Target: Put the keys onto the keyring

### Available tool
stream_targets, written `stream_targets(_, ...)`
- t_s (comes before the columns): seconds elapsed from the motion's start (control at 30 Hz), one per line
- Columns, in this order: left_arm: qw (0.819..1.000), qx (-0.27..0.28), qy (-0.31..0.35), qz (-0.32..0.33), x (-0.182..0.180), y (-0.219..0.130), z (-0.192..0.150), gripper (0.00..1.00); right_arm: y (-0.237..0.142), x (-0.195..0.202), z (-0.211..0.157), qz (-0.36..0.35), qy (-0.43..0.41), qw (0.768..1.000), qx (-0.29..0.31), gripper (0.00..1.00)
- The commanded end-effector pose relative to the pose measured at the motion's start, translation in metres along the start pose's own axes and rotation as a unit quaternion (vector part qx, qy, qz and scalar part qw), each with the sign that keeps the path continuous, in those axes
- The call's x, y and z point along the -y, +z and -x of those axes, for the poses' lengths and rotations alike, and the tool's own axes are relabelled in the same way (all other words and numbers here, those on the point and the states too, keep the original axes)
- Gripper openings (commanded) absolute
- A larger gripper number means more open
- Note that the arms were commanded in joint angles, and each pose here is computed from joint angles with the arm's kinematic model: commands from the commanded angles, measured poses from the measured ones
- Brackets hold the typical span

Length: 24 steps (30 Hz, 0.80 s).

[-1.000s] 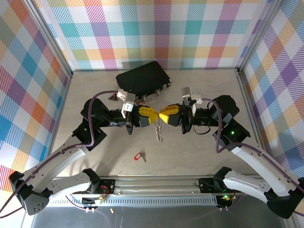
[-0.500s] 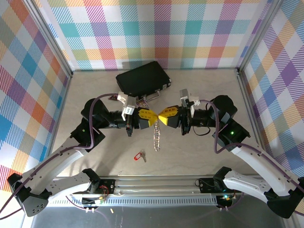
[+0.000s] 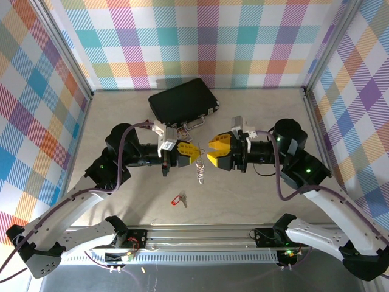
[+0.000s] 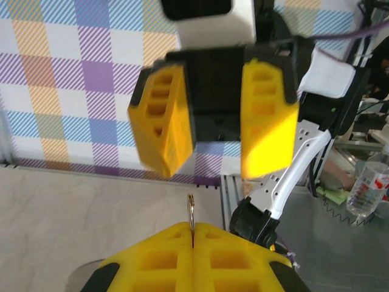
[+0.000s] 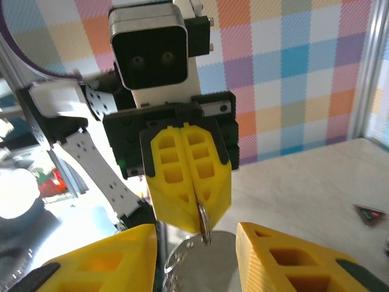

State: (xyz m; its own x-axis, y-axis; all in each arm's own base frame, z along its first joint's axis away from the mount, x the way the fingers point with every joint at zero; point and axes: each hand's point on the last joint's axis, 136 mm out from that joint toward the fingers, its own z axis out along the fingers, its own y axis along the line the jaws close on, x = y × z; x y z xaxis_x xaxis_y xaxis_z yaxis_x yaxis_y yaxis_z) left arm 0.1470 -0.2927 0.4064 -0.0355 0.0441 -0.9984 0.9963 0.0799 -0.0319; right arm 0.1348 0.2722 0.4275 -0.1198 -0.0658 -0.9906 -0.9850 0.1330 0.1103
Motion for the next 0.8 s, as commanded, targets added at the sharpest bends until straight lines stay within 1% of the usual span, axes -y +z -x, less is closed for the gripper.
stream_targets(0.0, 0.997, -0.056, 0.038, 0.024, -0.004, -0.006, -0.012, 0.0, -0.011, 0.001, -0.018, -0.025, -0.042, 0.997, -0.066, 0.4)
stream_targets(0.2, 0.988, -0.13, 0.06, 0.058, -0.016, -0.011, -0.037, 0.0, -0.006, 0.012, -0.036, -0.035, -0.05, 0.992, -0.113, 0.44)
stream_targets(0.33, 0.982, -0.16, 0.076, 0.068, -0.019, -0.014, -0.045, 0.0, 0.001, 0.016, -0.043, -0.027, -0.054, 0.99, -0.124, 0.45)
stream_targets(0.43, 0.978, -0.177, 0.087, 0.072, -0.021, -0.015, -0.051, 0.0, 0.008, 0.018, -0.05, -0.019, -0.054, 0.989, -0.134, 0.43)
stream_targets(0.57, 0.977, -0.184, 0.092, 0.063, -0.019, -0.015, -0.053, 0.0, 0.013, 0.02, -0.055, -0.01, -0.057, 0.988, -0.142, 0.4)
stream_targets(0.77, 0.979, -0.174, 0.093, 0.053, -0.013, -0.015, -0.05, 0.0, 0.022, 0.016, -0.06, 0.021, -0.047, 0.988, -0.147, 0.42)
